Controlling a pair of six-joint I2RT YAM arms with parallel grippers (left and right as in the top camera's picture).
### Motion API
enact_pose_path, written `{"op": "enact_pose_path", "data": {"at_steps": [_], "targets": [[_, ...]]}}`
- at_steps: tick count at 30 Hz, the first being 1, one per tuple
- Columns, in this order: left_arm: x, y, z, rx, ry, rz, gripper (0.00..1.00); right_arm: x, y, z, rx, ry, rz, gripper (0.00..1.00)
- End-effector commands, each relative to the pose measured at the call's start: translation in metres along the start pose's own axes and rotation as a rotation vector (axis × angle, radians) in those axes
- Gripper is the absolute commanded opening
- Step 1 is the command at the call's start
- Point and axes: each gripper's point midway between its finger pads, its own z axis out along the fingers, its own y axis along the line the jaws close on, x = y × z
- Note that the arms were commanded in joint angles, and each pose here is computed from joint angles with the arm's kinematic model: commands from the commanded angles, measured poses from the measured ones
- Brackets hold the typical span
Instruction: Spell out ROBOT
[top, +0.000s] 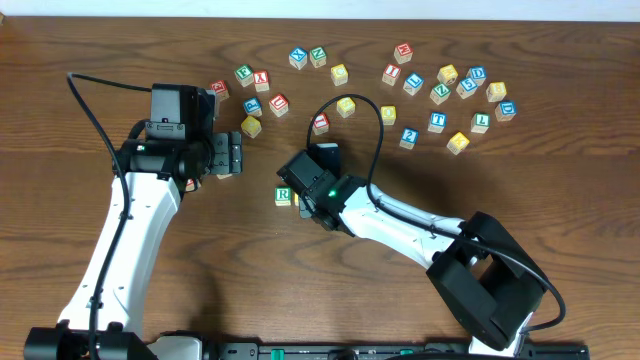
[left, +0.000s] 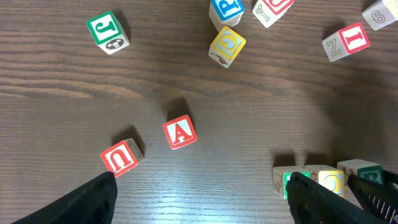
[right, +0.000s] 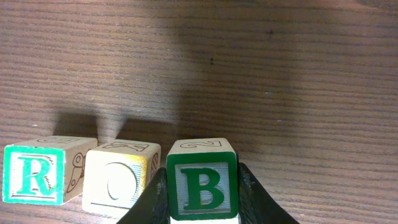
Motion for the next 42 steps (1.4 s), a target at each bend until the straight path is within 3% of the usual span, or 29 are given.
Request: {"op": "enact_pose_path", "data": {"at_steps": [1, 42], "targets": [[-0.0039, 0.0027, -0.0047, -0.009, -0.018, -0.002, 0.86, 0.0038, -0.0079, 0.0088, 0.037, 0.005, -0.016, 0.14], [-0.0041, 0.0027, -0.0047, -0.009, -0.019, -0.002, 0.86, 0.0076, -0.0017, 0.0091, 0.005, 0.024, -0.004, 0.16]]}}
